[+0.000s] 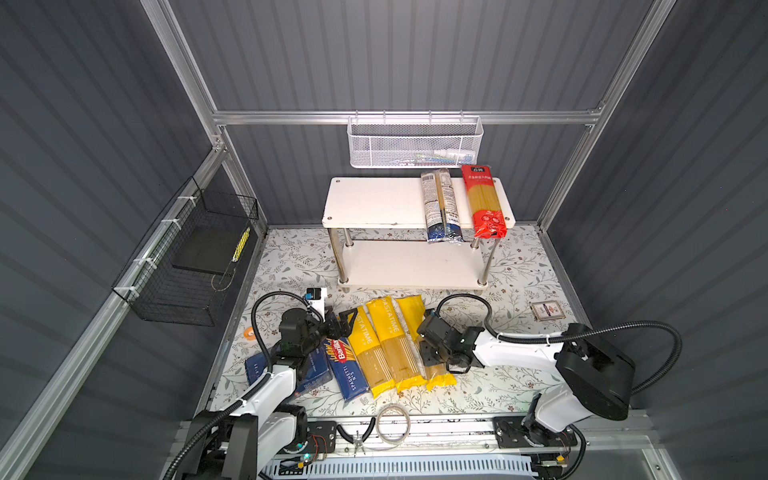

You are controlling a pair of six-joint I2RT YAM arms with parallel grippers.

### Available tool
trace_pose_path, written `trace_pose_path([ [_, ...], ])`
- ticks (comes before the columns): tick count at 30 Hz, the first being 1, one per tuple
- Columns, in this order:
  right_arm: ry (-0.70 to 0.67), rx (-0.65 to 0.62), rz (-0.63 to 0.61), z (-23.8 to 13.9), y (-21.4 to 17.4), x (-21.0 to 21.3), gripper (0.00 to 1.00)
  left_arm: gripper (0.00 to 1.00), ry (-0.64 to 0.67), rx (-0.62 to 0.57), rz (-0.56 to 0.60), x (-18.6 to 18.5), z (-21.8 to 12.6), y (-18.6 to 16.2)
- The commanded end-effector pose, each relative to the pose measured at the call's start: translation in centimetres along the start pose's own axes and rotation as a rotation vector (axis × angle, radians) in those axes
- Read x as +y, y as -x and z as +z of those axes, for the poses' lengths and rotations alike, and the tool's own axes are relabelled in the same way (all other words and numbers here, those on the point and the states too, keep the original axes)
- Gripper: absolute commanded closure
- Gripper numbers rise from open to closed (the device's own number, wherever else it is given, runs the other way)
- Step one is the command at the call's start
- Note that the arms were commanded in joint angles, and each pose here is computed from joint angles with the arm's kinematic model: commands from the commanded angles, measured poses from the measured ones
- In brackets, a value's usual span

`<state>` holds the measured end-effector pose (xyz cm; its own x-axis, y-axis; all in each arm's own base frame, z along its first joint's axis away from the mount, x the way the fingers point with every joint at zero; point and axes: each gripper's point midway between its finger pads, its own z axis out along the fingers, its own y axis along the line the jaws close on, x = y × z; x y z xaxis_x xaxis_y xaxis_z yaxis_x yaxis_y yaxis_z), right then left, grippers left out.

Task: Place and organize the pasta boxes and bags onto the shelf
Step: 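Close the right gripper around the end of the yellow PASTATIME bag, then lift the yellow PASTATIME bag upright off the table with the right gripper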

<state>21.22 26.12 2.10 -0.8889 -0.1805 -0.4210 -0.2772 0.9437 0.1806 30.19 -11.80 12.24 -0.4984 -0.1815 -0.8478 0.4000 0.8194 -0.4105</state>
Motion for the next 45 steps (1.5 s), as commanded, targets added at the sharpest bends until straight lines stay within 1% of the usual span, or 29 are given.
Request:
trace_pose_path([
  [1,0.031,0.05,0.02,0.0,-1.5,0.2,0.51,0.0,-0.016,-0.01,0.021,-0.6,0.1,1.0],
  [17,0.031,0.025,0.038,-0.4,-1.0,0.2,0.54,0.0,-0.01,-0.012,0.023,-0.5,0.0,1.0],
  [23,0.028,-0.001,0.029,-0.8,-0.4,0.2,0.57,0.0,-0.011,-0.014,0.026,-0.6,0.0,1.2],
  [26,0.049,-0.008,0.027,-1.0,-0.2,0.6,0.58,0.0,-0.004,-0.009,0.024,-0.4,0.1,1.0],
  [28,0.072,-0.023,0.036,-1.1,0.1,0.9,0.6,0.0,-0.009,-0.004,0.021,-0.4,0.2,1.0],
  [30,0.086,-0.037,0.042,-1.4,0.3,1.0,0.62,0.0,-0.012,-0.005,0.022,-0.5,0.2,1.0],
  [37,0.103,-0.084,0.039,-2.7,1.3,1.3,0.65,0.0,-0.006,-0.007,0.022,-0.4,0.1,1.0],
  [45,0.124,-0.105,0.025,-4.2,2.0,1.7,0.67,0.0,-0.005,-0.003,0.016,-0.3,0.3,0.9],
])
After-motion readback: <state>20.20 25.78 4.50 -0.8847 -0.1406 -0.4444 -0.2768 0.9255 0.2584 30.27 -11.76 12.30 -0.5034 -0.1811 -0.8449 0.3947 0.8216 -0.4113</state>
